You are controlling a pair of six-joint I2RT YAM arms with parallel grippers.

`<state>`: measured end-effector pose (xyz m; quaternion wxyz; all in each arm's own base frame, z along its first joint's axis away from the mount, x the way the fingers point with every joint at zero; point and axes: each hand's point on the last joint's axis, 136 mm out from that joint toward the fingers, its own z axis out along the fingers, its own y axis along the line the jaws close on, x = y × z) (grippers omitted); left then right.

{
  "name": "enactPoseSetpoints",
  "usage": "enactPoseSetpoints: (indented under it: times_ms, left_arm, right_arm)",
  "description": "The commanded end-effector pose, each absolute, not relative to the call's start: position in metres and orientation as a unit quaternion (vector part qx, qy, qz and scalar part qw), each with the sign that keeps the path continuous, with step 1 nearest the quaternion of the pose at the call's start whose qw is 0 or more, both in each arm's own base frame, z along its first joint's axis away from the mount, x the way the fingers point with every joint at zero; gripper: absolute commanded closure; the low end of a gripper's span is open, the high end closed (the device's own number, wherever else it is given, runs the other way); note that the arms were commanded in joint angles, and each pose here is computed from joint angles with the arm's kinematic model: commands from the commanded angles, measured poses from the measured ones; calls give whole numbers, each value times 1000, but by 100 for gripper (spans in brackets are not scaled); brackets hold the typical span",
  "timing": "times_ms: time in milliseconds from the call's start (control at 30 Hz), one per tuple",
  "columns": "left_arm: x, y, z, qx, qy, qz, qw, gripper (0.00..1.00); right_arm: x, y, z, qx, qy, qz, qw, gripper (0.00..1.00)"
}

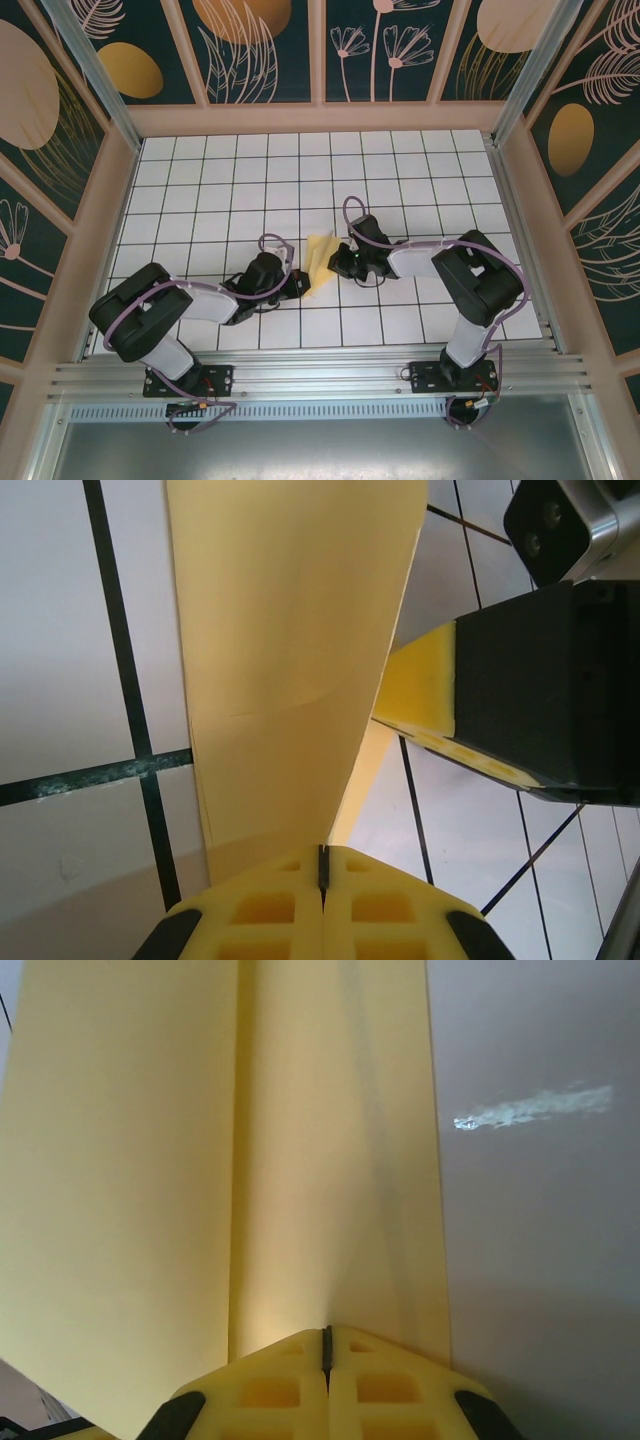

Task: Fold a paper plane with a square sheet of paper (pick it up from the middle)
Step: Fourth fold the wing at the center of the table.

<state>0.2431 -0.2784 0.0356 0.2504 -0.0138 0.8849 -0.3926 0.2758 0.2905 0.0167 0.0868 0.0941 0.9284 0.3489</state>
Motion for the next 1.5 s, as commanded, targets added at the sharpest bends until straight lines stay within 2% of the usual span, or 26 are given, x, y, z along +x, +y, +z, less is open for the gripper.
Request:
enactPoseSetpoints:
  times_ms: [0, 1100, 1467]
  left_arm:
    - [247, -272, 41, -30, 880, -395, 262, 100]
    - [237, -265, 17, -63, 881, -412, 224, 100]
    - [235, -261, 8, -69, 887, -402, 217, 100]
  right_arm:
    - [264, 276, -8, 101, 947, 296, 72, 92]
    - [268, 291, 5, 79, 947, 301, 77, 91]
    - [278, 310, 55, 46, 924, 358, 129, 90]
